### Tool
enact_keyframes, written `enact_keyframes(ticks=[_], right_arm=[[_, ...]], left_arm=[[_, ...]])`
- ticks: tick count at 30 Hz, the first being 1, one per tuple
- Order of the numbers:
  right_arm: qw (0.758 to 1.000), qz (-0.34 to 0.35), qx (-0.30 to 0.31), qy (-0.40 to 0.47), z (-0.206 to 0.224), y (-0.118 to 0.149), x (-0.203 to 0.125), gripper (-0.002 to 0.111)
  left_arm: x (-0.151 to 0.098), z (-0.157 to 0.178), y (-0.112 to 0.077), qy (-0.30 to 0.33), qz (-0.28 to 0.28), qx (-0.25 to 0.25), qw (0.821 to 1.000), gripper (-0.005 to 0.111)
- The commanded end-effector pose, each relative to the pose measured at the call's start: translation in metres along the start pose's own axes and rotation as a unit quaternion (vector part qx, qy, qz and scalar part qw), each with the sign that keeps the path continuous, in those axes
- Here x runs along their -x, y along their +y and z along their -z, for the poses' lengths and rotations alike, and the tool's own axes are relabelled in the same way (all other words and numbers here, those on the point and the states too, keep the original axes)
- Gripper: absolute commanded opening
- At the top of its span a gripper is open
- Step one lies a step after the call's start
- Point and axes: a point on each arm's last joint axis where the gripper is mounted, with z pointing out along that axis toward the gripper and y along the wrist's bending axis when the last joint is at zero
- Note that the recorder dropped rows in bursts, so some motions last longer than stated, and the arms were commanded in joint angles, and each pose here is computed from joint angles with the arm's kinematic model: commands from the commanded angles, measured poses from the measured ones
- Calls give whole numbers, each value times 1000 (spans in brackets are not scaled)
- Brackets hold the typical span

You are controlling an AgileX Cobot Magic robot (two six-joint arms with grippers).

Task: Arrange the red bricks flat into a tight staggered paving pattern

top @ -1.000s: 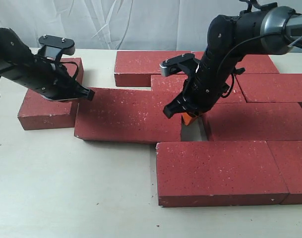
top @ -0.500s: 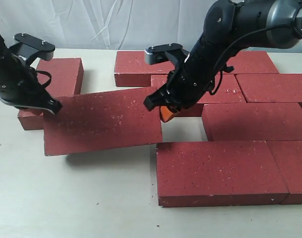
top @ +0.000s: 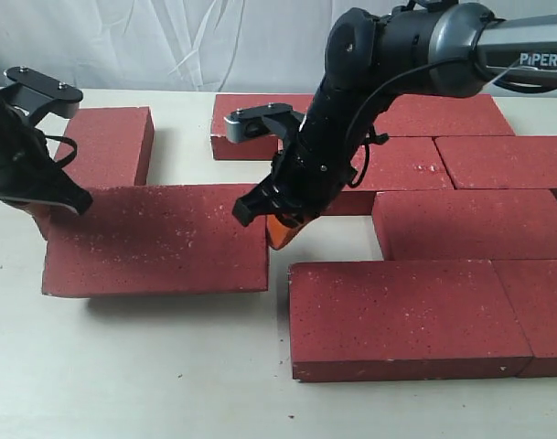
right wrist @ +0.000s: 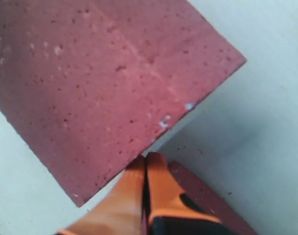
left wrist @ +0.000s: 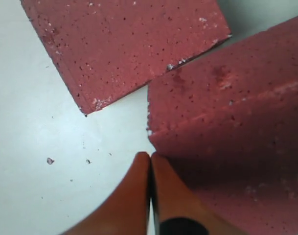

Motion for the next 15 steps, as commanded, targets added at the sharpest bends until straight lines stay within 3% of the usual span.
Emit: enact_keyframes(ticks=[1,5,7,10,13,15], right_arm=[[999,-4,-22,-49,3,1,11,-1],[997,1,-55,-59,4,-5,12,5],[997,1,-53,-54,4,-5,12,21],[998,0,-48,-41,4,-4,9,39],[995,7,-103,-14,5,-14,4,40],[992,8,-126,1,6,-18,2,39]], left_arm=[[2,-7,0,0,35,-21,999,8],[4,-8,9,-19,68,-9,997,32],[4,-8,13,-26,73,-5,997,44],[3,-8,15,-19,69,0,997,44],[-1,-7,23,-6,54,30,998,40],[-7,-5,37,-13,80,57,995,33]])
